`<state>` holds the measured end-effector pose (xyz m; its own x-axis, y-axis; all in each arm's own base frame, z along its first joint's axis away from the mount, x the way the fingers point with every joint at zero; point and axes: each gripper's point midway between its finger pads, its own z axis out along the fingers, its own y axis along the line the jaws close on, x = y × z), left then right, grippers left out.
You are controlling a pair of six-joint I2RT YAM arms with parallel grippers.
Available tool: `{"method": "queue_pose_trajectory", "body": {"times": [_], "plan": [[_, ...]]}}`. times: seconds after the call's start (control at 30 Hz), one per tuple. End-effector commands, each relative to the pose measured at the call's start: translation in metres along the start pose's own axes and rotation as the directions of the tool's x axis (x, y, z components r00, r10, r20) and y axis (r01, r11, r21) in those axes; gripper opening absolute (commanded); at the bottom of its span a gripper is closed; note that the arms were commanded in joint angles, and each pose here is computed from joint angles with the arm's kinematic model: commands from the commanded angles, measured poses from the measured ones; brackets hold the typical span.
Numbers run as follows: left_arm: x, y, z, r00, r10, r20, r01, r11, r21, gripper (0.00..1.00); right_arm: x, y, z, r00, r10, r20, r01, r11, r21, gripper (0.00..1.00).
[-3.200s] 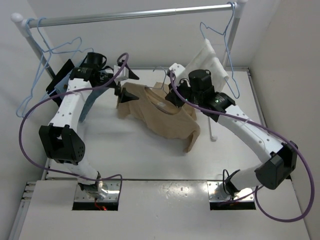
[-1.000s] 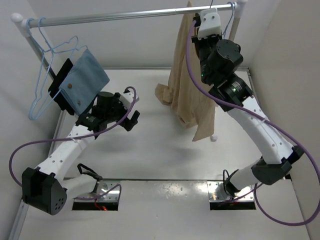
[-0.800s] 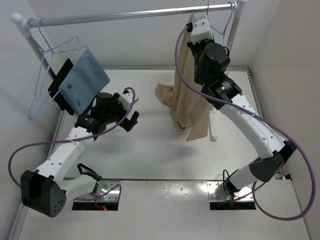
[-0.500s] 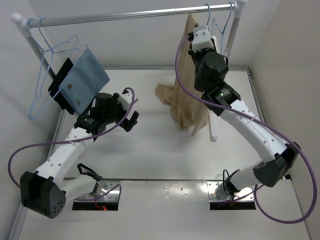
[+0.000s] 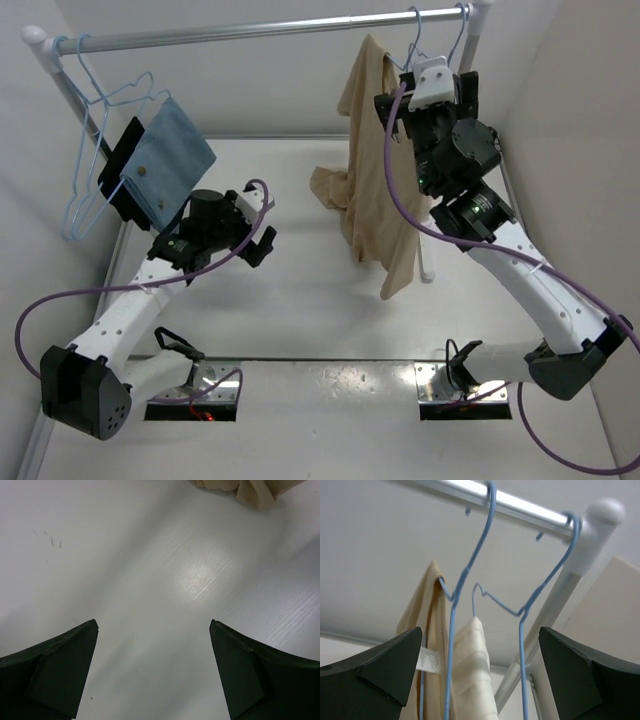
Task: Place the t-shirt on the hanger
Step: Hang the hanger with tshirt onto the clothesline
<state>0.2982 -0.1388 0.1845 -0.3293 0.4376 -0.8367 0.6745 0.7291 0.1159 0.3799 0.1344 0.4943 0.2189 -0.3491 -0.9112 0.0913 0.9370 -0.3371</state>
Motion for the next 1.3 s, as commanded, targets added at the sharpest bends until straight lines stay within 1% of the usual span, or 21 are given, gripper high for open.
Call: {"method": "queue_pose_trajectory", "body": {"times": [0.0,0.03,0.2,0.3,0.4,0.5,0.53,0.57,0.6,0.63,0.67,0.73,0.77,0.83,0.87,0.9,0.93,1.03,1.1,1.17,1.27], "plan": [[0.003,0.003,-0.004,1.000,0.012,0.009,-0.012,1.000,-0.011,1.00,-0.076,-0.022,-0.010,0.968,0.093,0.234,-0.085,0.995,-0.047,1.00],[0.017,0.002,-0.002,1.000,0.002,-0.028,-0.002,1.000,-0.015,1.00,-0.087,-0.027,-0.014,0.956,0.110,0.271,-0.098,0.994,-0.056,1.00],[0.031,0.014,-0.008,0.997,0.031,-0.067,-0.038,0.994,-0.099,1.00,-0.131,-0.062,-0.043,0.897,0.188,0.400,-0.173,0.982,-0.075,1.00],[0.051,0.015,-0.009,0.995,0.020,-0.102,-0.031,0.993,-0.111,1.00,-0.129,-0.068,-0.056,0.899,0.230,0.372,-0.205,0.973,-0.106,1.00],[0.066,0.013,-0.008,0.994,-0.015,-0.108,0.000,0.991,-0.137,1.00,-0.106,-0.067,-0.072,0.924,0.238,0.298,-0.203,0.968,-0.146,1.00],[0.077,0.015,-0.008,0.995,-0.030,-0.100,0.013,0.987,-0.163,1.00,-0.054,-0.018,-0.086,0.980,0.151,0.133,-0.099,0.936,-0.338,1.00],[0.076,0.016,-0.008,0.996,-0.036,-0.082,0.021,0.984,-0.179,1.00,-0.040,0.000,-0.091,0.988,0.128,0.090,-0.080,0.908,-0.411,1.00],[0.079,0.019,-0.008,0.996,-0.044,-0.082,0.027,0.982,-0.189,1.00,-0.023,0.029,-0.108,0.995,0.094,0.036,-0.058,0.828,-0.557,1.00],[0.081,0.020,-0.009,0.996,-0.054,-0.077,0.037,0.979,-0.202,1.00,-0.015,0.046,-0.117,0.996,0.087,0.008,-0.063,0.774,-0.630,1.00],[0.079,0.020,-0.008,0.996,-0.064,-0.066,0.050,0.977,-0.206,1.00,-0.013,0.059,-0.127,0.992,0.124,-0.034,-0.114,0.720,-0.685,1.00],[0.083,0.023,-0.008,0.995,-0.072,-0.068,0.056,0.975,-0.216,1.00,-0.013,0.078,-0.140,0.986,0.153,-0.061,-0.144,0.630,-0.763,1.00],[0.082,0.022,-0.011,0.995,-0.085,-0.045,0.074,0.975,-0.212,1.00,-0.006,0.102,-0.156,0.962,0.221,-0.160,-0.255,0.521,-0.815,1.00],[0.085,0.025,-0.011,0.995,-0.092,-0.046,0.080,0.972,-0.222,1.00,-0.005,0.115,-0.168,0.952,0.242,-0.189,-0.281,0.436,-0.855,1.00],[0.085,0.028,-0.014,0.994,-0.107,-0.031,0.097,0.967,-0.237,1.00,0.016,0.138,-0.182,0.909,0.277,-0.313,-0.398,0.346,-0.850,1.00],[0.081,0.033,-0.017,0.994,-0.105,-0.010,0.099,0.962,-0.255,1.00,0.043,0.151,-0.191,0.888,0.255,-0.382,-0.451,0.319,-0.834,1.00],[0.083,0.031,-0.018,0.993,-0.114,-0.003,0.109,0.960,-0.256,1.00,0.048,0.155,-0.195,0.875,0.268,-0.402,-0.472,0.300,-0.829,1.00],[0.084,0.034,-0.019,0.993,-0.120,-0.003,0.115,0.957,-0.266,1.00,0.061,0.163,-0.204,0.847,0.254,-0.467,-0.525,0.264,-0.809,1.00],[0.075,0.036,-0.026,0.990,-0.126,0.057,0.136,0.954,-0.268,1.00,0.108,0.183,-0.224,0.780,0.172,-0.601,-0.626,0.236,-0.744,1.00],[0.075,0.038,-0.027,0.988,-0.134,0.081,0.151,0.950,-0.275,1.00,0.145,0.191,-0.240,0.738,0.088,-0.669,-0.667,0.247,-0.703,1.00],[0.080,0.038,-0.027,0.984,-0.149,0.095,0.170,0.945,-0.279,1.00,0.189,0.194,-0.259,0.694,-0.013,-0.720,-0.684,0.300,-0.665,1.00],[0.080,0.043,-0.032,0.981,-0.155,0.120,0.185,0.935,-0.302,1.00,0.239,0.185,-0.276,0.637,-0.097,-0.765,-0.675,0.410,-0.613,1.00]]}}
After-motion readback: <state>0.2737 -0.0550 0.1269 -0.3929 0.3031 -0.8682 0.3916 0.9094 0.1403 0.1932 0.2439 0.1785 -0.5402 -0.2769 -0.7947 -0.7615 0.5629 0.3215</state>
